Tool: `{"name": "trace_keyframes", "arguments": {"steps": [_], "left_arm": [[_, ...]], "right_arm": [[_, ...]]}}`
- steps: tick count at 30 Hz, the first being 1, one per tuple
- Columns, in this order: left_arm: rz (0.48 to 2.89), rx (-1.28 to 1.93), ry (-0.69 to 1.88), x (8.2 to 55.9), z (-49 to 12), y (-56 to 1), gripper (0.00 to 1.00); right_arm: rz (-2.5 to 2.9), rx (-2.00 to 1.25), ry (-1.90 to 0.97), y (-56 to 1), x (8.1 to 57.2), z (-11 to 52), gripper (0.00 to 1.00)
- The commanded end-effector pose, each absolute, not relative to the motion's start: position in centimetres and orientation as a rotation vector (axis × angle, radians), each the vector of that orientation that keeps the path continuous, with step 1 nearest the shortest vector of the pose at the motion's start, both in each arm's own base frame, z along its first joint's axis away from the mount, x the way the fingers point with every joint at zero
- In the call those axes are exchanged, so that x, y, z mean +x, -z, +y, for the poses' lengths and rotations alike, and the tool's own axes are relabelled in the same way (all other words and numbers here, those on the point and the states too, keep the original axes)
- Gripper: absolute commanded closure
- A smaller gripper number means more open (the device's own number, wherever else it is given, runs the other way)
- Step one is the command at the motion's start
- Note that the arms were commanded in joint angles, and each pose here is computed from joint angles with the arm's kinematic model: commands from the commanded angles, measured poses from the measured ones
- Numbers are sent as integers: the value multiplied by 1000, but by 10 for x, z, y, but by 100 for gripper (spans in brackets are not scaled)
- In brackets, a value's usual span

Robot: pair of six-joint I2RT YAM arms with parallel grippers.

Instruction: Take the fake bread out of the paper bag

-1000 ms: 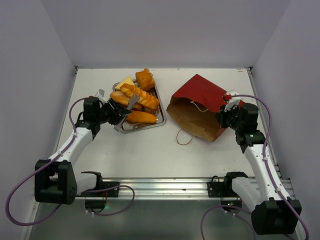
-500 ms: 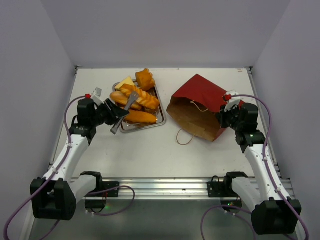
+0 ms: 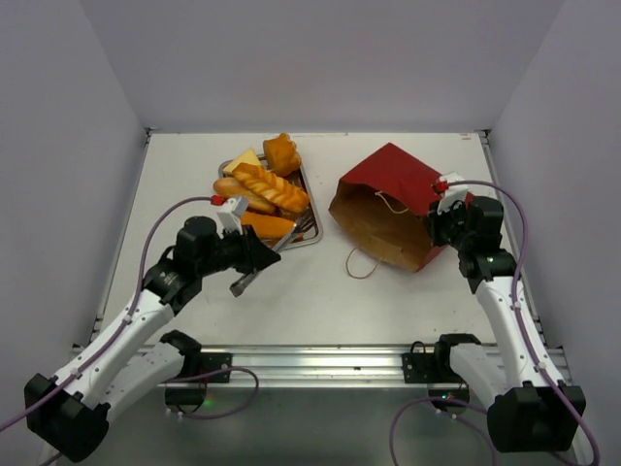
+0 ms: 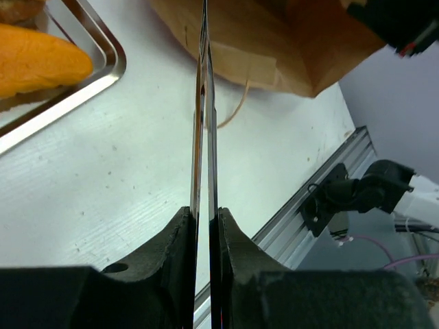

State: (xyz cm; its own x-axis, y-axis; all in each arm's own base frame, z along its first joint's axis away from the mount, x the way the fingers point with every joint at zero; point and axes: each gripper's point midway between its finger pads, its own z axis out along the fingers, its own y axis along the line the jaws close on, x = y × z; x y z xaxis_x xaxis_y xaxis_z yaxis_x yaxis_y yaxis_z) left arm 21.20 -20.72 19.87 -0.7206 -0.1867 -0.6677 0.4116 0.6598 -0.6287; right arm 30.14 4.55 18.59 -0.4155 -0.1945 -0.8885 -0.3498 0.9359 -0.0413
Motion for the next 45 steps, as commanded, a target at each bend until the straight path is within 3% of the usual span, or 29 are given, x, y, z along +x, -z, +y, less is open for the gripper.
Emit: {"name": "trace_keyframes", "arguments": {"steps": [1,9,18,25,35,40,45], "left_arm": [[2120,207,923,206,-206,-183,93],[2171,314,851,178,-242,-133,93],[2066,348,605,216,-260,-117,87],[2118,413,498,226,-273,-77,71],[2142,423,499,221,-271,-61,31],[2136,456,522,220,-277,-66,18],[2123,477,537,219,-280,-74,16]], "right_arm": [[1950,-299,-90,-226,321,29,100],[1915,-133,-158,-275,345,18,100],[1895,-21,-359,-318,349,36,100],[1898,269,-455,-332,366,30,100],[2018,523,-699,-285,375,39,100],[2054,591,-658,-261,377,25,100],[2098,614,-621,-238,377,14,100]]}}
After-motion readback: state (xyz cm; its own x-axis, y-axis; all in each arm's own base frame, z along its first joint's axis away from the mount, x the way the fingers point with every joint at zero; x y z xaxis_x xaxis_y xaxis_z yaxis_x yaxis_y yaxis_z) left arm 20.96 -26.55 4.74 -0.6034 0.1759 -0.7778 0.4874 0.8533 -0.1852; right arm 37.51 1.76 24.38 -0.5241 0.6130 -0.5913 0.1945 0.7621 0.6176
